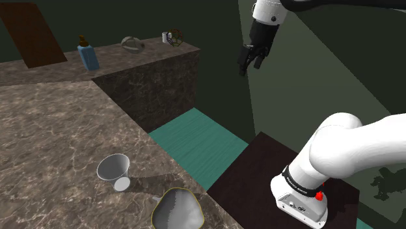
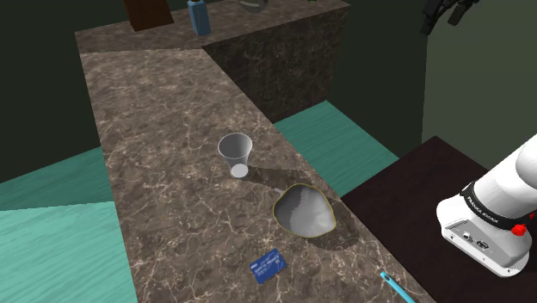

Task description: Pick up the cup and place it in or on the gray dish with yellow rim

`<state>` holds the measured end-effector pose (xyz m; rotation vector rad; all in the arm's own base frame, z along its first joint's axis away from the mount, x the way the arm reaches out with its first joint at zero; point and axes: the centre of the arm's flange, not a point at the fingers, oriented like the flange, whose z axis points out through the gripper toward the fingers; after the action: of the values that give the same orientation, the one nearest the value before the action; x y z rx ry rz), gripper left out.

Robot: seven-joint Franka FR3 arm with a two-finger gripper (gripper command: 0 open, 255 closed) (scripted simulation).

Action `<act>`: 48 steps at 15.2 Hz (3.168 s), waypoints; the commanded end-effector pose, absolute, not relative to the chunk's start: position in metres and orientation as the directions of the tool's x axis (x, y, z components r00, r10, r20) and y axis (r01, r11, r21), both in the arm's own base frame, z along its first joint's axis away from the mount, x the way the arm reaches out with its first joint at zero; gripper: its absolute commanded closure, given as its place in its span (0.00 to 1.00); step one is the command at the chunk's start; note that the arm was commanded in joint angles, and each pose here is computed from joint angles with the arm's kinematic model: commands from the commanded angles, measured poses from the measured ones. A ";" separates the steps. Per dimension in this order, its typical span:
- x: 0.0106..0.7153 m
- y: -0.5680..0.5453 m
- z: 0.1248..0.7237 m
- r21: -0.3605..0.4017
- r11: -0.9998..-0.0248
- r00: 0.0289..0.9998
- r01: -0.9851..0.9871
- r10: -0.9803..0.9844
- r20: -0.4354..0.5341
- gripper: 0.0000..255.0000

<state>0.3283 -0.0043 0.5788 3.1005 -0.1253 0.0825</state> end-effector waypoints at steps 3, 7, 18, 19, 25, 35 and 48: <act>0.340 0.011 0.563 0.020 -0.997 0.996 -0.072 -0.071 0.050 0.00; 0.362 0.042 0.531 -0.009 -0.999 0.998 -0.053 -0.054 0.041 0.00; 0.420 0.136 0.448 -0.092 -0.996 1.000 -0.002 -0.004 0.019 0.00; 0.425 0.145 0.441 -0.100 -0.995 1.000 0.002 0.000 0.018 0.00; 0.453 0.200 0.399 -0.145 -0.989 1.000 0.029 0.028 0.008 0.00; 0.496 0.299 0.335 -0.220 -0.973 0.997 0.072 0.075 -0.006 0.00; 0.521 0.379 0.268 -0.273 -0.957 0.994 0.101 0.109 -0.014 0.00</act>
<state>0.5214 0.3772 0.2725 3.4111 0.1830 -0.0496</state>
